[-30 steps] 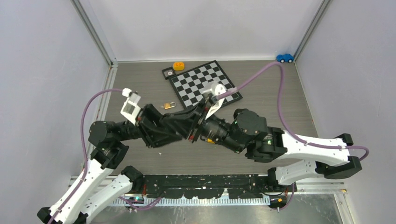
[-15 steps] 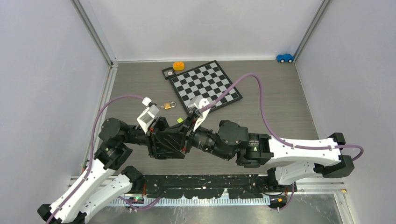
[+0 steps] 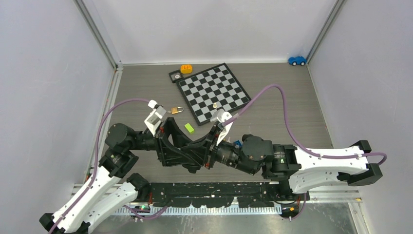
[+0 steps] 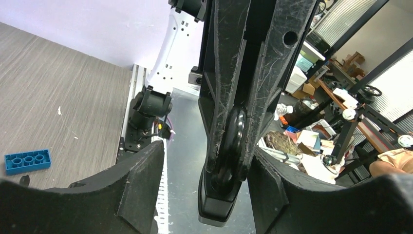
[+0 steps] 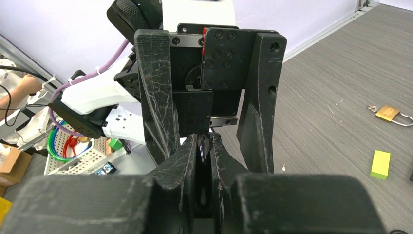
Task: Lock with the key
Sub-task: Lock the lock.
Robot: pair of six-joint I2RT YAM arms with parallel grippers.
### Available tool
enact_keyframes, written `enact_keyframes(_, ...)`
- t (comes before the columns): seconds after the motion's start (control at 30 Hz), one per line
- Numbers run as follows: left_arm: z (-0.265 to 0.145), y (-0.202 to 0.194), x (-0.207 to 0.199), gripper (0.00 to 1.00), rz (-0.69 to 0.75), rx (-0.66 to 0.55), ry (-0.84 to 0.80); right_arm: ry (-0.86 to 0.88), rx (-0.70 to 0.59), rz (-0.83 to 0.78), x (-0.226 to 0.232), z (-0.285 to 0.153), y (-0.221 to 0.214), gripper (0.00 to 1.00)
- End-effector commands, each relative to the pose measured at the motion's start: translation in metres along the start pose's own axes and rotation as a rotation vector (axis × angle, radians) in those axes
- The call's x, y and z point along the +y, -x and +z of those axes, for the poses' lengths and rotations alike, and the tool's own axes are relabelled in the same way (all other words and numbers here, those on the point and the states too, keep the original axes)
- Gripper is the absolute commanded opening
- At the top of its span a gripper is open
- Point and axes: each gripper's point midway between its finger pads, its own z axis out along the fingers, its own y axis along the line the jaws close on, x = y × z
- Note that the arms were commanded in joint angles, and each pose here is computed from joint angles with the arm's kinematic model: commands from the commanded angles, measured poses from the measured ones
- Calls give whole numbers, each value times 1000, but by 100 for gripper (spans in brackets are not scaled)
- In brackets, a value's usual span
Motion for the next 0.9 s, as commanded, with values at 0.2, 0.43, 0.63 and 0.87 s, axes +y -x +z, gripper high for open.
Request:
enact_keyframes(0.2, 5, 45, 25, 66, 17, -202, 108, 69, 38, 66, 20, -7, -18, 0)
enact_keyframes(0.43, 6, 44, 24, 64, 10, -204, 91, 29, -68, 131, 12, 3, 11, 0)
enact_keyframes(0.63, 6, 44, 20, 62, 13, -205, 67, 7, -84, 159, 1, 9, 15, 0)
enact_keyframes(0.87, 9, 42, 13, 65, -3, -183, 16, -1, -93, 144, -8, 10, 17, 1)
